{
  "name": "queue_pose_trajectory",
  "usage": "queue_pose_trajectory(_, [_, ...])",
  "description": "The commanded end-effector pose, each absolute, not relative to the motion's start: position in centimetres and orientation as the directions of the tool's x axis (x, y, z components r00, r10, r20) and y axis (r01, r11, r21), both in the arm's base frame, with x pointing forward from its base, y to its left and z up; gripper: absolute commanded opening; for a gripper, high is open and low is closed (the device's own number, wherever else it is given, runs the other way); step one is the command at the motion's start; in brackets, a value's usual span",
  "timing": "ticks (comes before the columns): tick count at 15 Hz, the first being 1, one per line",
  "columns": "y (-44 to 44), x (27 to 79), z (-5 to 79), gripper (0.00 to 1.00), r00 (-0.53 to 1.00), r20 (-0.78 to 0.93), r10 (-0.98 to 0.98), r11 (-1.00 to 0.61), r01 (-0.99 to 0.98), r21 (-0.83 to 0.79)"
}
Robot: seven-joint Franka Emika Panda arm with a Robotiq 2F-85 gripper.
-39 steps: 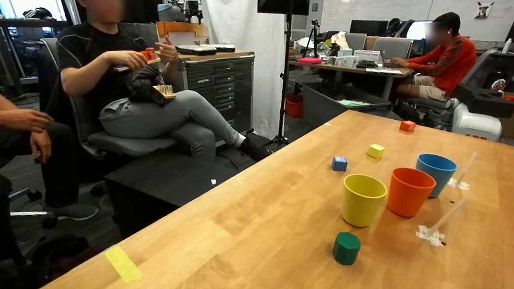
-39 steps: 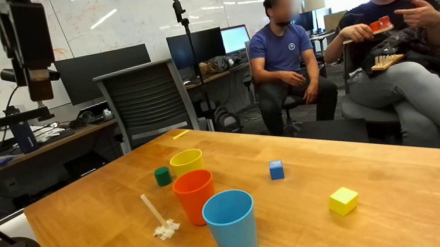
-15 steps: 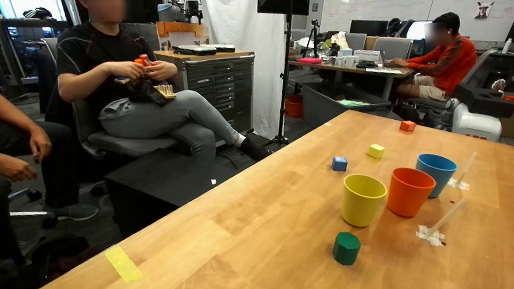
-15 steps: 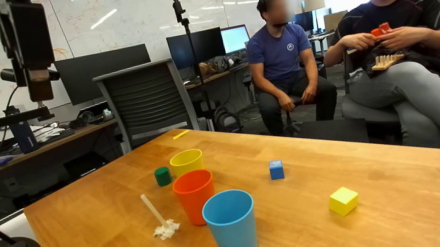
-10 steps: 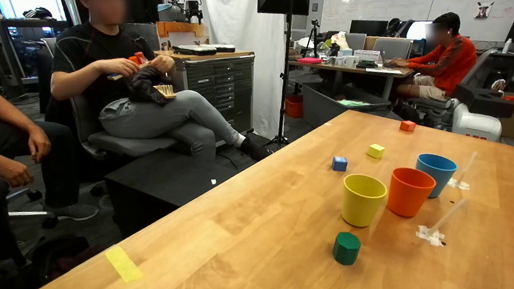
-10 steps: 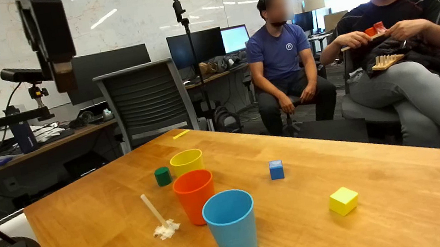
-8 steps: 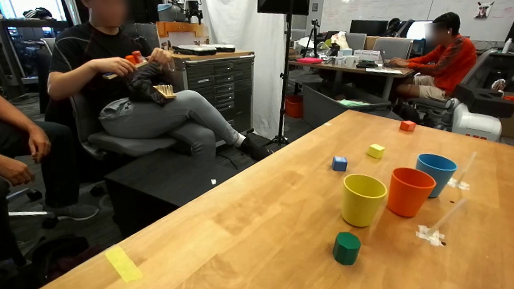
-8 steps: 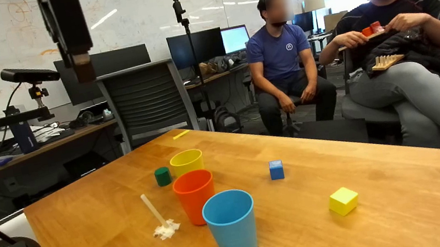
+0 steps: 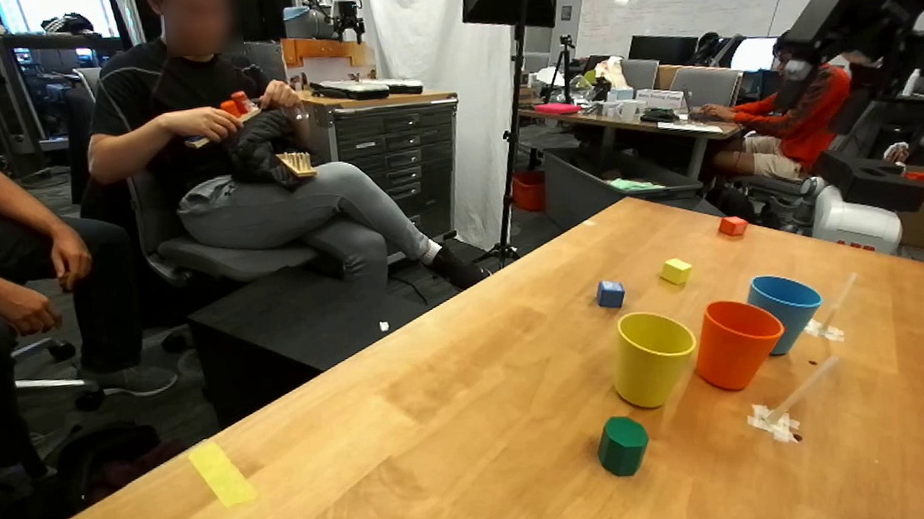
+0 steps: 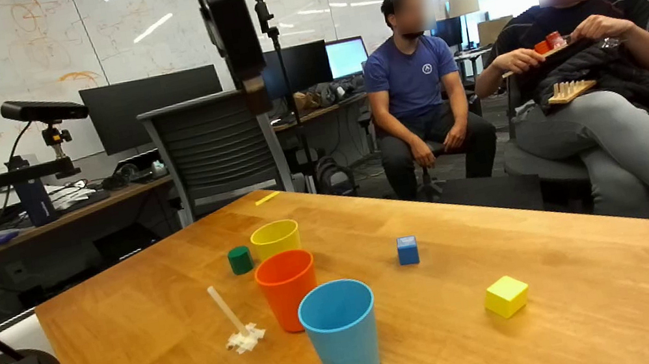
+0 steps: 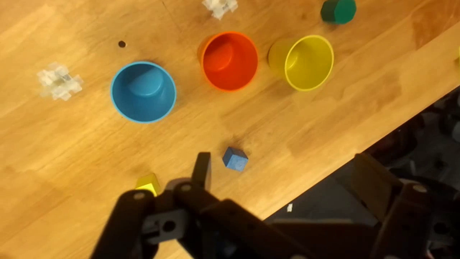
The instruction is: Put the blue cup into the orange cup then put the yellow cup into the blue cup
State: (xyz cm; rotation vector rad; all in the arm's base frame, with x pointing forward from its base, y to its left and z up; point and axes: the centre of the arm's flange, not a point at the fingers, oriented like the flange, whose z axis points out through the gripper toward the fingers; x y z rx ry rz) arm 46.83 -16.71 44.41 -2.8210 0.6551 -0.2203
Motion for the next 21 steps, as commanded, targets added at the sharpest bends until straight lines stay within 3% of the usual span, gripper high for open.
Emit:
queue_pose_trajectory(1, [-18.0, 51.1, 41.4, 1.00, 0.839, 0.108, -0.533, -0.833, -0.498, -0.243])
queue_pose_trajectory(9, [-18.1, 54.0, 34.7, 1.00, 0.822, 0.054, -0.567, -0.818, -0.553, -0.158])
queue_pose_trajectory(21, [-19.8, 53.0, 29.7, 1.00, 0.783, -0.009, -0.622, -0.782, -0.622, -0.034])
